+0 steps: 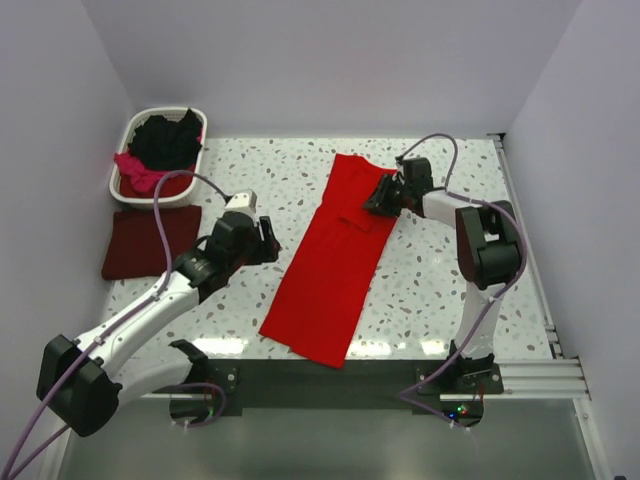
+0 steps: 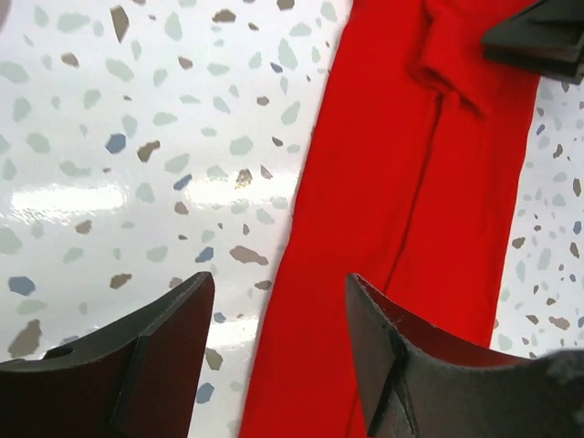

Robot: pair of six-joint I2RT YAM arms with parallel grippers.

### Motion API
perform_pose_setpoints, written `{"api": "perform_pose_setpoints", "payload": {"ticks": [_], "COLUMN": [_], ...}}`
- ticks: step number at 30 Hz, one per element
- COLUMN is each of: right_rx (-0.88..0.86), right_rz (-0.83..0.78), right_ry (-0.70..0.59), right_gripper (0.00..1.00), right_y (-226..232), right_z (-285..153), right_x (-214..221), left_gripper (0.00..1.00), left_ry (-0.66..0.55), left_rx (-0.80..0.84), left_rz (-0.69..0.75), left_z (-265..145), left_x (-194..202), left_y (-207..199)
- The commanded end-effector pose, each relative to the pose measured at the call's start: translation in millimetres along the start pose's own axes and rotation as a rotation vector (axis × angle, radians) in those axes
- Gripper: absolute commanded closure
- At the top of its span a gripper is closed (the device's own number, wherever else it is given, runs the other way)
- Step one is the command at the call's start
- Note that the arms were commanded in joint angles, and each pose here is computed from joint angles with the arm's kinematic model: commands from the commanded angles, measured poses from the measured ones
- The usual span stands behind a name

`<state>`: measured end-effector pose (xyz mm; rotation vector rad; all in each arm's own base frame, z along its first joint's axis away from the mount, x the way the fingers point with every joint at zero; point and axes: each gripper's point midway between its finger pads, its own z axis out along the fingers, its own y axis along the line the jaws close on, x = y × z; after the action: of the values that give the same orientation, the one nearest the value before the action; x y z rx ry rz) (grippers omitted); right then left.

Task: Fold and stack the t-shirts
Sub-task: Fold the tshirt

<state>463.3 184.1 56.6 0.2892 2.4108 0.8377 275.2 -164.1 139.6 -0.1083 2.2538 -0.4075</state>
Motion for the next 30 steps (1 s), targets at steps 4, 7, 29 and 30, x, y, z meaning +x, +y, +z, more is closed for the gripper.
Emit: {"api": "perform_pose_setpoints", "payload": {"ticks": [4, 7, 29, 30], "right_rx": [-0.018, 0.015, -0.251, -0.244], "right_rz": [-0.017, -0.051, 0.125, 0.137], "right_ry": [-0.003, 0.024, -0.144, -0.130], "right_gripper": [0.64, 0.64, 0.63, 0.64], "right_y": [-26, -48, -45, -53], "right_z": [21, 32, -34, -29], "right_x": [-11, -24, -67, -61], "left_gripper": [0.35, 0.35, 0.36, 0.36], "left_ry": [-0.132, -0.144, -0.009, -0.002], "left_rx": [-0.037, -0.028, 0.114, 0.114], "left_rz": [0.146, 0.143, 0.184, 0.185], "left_z": [-20, -21, 2, 3], "left_x": [-32, -27, 1, 3], "left_y": [14, 17, -10, -9]}}
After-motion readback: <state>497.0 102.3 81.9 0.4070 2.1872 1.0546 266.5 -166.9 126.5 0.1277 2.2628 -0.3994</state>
